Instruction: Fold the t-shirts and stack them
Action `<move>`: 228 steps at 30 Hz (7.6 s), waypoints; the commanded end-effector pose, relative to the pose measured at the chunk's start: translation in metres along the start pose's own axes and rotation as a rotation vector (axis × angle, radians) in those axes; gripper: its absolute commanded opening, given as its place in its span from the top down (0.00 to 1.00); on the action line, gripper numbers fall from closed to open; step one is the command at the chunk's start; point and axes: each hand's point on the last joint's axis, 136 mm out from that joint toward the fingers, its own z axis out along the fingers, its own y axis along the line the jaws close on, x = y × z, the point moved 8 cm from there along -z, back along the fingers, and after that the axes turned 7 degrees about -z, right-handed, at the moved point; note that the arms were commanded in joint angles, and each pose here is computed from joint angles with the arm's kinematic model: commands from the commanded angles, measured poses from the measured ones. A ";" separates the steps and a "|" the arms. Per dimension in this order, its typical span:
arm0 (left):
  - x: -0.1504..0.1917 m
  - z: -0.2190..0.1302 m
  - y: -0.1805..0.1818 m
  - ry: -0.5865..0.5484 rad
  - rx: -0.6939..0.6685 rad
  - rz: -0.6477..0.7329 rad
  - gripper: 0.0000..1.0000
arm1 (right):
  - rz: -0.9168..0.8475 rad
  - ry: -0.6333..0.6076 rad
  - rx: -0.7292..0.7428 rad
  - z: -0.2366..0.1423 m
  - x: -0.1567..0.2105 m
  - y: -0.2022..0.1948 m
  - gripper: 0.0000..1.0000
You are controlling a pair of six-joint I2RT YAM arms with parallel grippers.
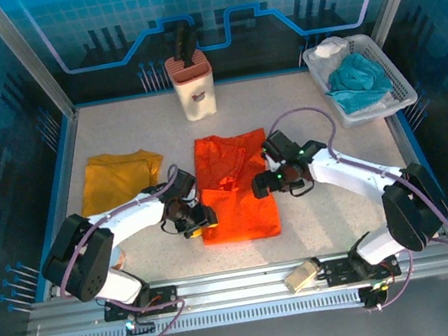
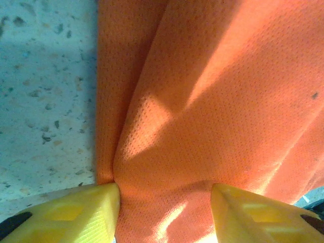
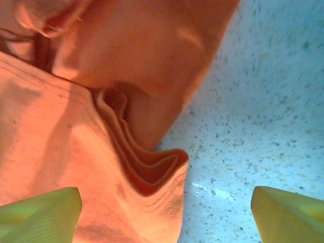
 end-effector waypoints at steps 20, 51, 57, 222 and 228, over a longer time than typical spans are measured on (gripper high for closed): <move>0.001 0.002 0.001 0.020 0.008 0.014 0.49 | 0.014 -0.082 -0.435 0.008 0.005 0.004 0.28; 0.003 0.005 0.001 0.025 0.004 0.013 0.49 | -0.164 -0.039 0.019 0.007 -0.006 0.035 1.00; 0.005 -0.006 0.004 -0.021 -0.008 0.019 0.50 | -0.268 -0.107 -0.229 -0.007 -0.016 0.064 1.00; -0.071 -0.026 -0.084 -0.215 0.032 0.317 0.57 | 0.102 -0.134 -0.499 0.035 -0.002 -0.020 0.21; -0.053 -0.072 -0.082 -0.247 0.115 0.287 0.47 | 0.144 -0.061 -0.379 -0.003 0.001 -0.023 0.16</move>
